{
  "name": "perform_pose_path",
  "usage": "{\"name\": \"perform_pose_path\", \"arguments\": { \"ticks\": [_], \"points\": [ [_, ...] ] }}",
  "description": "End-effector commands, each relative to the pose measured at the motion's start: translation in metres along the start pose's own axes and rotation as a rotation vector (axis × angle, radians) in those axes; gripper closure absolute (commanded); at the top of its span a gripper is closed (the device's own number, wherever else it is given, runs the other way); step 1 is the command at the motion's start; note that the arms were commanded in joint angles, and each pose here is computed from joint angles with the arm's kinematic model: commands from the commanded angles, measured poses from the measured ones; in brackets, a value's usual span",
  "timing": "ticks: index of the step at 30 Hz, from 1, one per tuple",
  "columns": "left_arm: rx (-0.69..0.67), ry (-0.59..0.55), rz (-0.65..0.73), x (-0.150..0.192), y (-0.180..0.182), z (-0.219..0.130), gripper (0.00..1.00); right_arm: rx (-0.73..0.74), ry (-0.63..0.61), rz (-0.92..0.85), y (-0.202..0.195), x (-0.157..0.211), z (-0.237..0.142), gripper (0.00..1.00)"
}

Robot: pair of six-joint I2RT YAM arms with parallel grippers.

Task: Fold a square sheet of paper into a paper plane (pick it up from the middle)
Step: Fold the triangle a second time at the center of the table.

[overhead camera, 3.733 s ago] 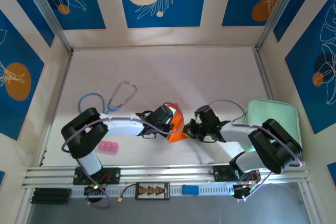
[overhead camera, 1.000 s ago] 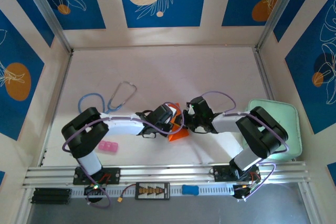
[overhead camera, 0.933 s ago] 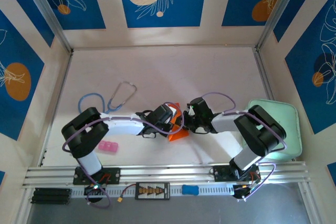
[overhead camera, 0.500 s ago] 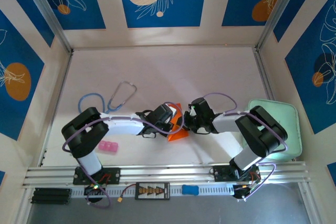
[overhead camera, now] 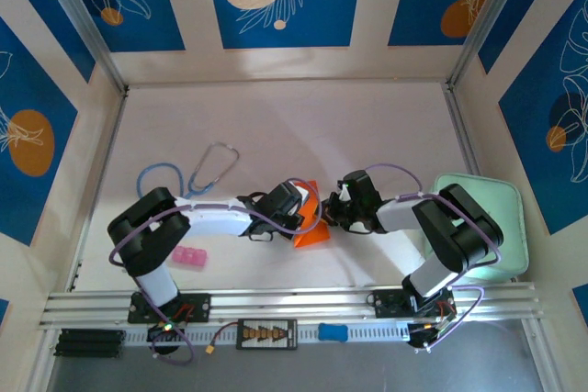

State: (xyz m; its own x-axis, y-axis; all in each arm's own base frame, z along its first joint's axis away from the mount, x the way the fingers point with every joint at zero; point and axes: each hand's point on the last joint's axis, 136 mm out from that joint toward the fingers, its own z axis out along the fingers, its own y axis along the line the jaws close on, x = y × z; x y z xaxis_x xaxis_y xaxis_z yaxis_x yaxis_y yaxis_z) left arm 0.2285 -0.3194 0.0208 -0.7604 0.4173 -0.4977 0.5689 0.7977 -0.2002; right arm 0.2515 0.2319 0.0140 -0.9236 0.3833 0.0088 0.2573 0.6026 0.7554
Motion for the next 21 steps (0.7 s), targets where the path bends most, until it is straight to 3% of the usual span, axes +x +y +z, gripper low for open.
{"name": "perform_pose_path", "arguments": {
  "ticks": [1, 5, 11, 21],
  "points": [
    [-0.026, 0.072, 0.003, 0.018, 0.011, 0.007, 1.00, 0.030, -0.030, 0.069, -0.020, -0.002, -0.008, 1.00],
    [-0.025, 0.072, 0.004, 0.018, 0.010, 0.007, 1.00, -0.068, -0.038, 0.034, 0.000, -0.006, -0.017, 1.00],
    [-0.024, 0.071, 0.003, 0.018, 0.010, 0.007, 1.00, -0.042, -0.031, -0.099, 0.026, 0.005, -0.030, 1.00],
    [-0.019, 0.073, 0.003, 0.017, 0.009, 0.007, 1.00, -0.042, 0.065, -0.098, 0.028, 0.030, -0.005, 1.00]
  ]
}}
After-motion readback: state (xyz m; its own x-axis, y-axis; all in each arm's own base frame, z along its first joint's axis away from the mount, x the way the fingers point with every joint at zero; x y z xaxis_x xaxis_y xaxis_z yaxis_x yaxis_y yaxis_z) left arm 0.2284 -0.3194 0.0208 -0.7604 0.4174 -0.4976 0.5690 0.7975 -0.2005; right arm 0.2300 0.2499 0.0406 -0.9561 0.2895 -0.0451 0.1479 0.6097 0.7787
